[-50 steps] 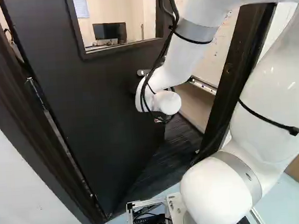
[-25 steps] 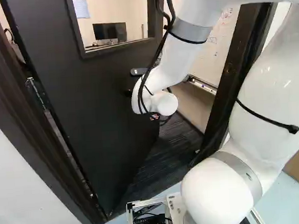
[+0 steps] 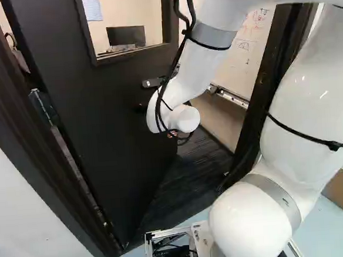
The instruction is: Open the door and move inside
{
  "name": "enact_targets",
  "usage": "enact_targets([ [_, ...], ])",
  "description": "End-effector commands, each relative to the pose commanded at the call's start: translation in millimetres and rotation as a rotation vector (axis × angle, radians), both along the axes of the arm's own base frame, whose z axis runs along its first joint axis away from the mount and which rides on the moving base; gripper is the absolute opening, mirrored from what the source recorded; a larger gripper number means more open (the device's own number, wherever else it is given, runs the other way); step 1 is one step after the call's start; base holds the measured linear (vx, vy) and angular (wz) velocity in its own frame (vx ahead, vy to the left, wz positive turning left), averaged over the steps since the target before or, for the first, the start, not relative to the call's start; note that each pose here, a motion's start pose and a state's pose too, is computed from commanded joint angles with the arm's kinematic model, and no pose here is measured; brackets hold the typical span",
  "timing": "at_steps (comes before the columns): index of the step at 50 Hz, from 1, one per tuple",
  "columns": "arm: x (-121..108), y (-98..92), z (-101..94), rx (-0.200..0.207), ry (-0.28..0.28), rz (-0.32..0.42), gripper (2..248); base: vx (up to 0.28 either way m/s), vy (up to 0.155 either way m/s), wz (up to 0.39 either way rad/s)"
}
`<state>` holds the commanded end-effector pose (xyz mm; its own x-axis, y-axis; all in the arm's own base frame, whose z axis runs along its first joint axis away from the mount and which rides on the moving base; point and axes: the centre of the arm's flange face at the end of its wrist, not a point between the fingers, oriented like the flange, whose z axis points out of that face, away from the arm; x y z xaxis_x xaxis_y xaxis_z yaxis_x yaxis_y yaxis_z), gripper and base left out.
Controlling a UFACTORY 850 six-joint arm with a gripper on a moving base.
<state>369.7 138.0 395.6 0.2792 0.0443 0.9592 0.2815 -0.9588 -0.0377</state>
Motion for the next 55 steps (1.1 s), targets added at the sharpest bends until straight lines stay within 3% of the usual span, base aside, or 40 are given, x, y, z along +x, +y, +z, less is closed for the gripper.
enact_targets([
  [37,28.1,30.3,-0.3,0.001,-0.003,0.042,247,0.000,0.000,0.000],
  [55,43.1,46.7,-4.2,-0.009,0.028,0.063,247,0.000,0.000,0.000],
])
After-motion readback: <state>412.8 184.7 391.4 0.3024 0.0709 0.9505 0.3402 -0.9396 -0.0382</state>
